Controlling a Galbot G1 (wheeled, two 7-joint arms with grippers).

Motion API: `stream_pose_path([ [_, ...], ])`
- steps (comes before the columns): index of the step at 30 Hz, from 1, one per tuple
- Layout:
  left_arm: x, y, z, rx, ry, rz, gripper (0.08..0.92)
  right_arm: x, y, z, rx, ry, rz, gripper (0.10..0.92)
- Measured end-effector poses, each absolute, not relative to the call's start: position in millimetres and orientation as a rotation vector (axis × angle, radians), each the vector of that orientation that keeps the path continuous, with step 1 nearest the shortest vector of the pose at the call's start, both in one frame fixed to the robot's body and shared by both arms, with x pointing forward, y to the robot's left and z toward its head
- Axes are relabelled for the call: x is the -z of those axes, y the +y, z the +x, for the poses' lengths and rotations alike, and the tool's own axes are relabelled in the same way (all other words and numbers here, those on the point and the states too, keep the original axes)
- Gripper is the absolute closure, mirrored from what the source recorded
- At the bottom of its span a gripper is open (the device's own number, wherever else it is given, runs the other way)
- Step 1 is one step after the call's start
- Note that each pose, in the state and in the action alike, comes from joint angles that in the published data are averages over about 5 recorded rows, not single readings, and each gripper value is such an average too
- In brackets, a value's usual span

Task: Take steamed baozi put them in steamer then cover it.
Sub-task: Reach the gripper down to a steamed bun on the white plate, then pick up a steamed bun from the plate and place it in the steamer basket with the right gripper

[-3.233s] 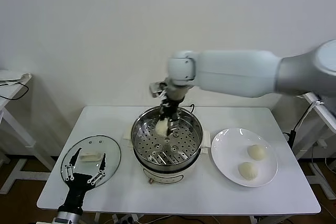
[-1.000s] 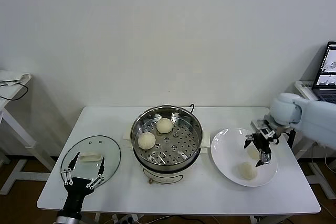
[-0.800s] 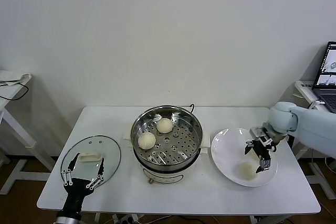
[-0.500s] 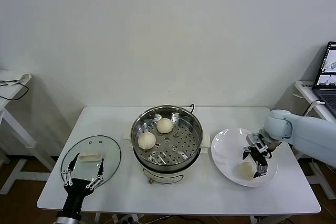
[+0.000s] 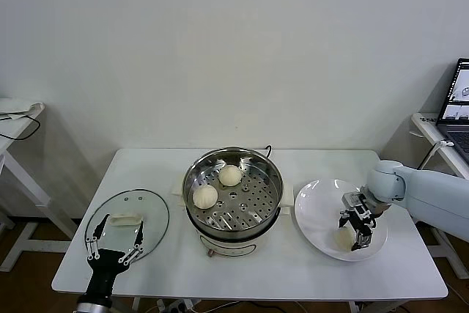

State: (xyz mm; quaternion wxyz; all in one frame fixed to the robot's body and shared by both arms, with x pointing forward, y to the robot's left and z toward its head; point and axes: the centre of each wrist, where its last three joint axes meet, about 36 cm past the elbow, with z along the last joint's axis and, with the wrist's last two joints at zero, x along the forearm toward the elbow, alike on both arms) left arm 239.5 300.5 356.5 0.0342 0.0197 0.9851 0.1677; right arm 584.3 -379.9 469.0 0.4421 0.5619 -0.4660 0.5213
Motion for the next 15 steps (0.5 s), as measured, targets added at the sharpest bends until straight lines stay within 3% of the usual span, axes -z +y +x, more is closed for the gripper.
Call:
stream_pose_path([
  [8, -361.0, 302.2, 243.1, -0.515, 3.017, 0.053, 0.177, -490.8, -377.3, 586.0, -1.307, -1.161, 1.412, 0.347],
  [15, -367.5, 304.2, 245.9, -0.516, 3.004, 0.052, 0.177, -555.4, -354.5, 603.5, -1.418, -1.164, 1.473, 0.363],
])
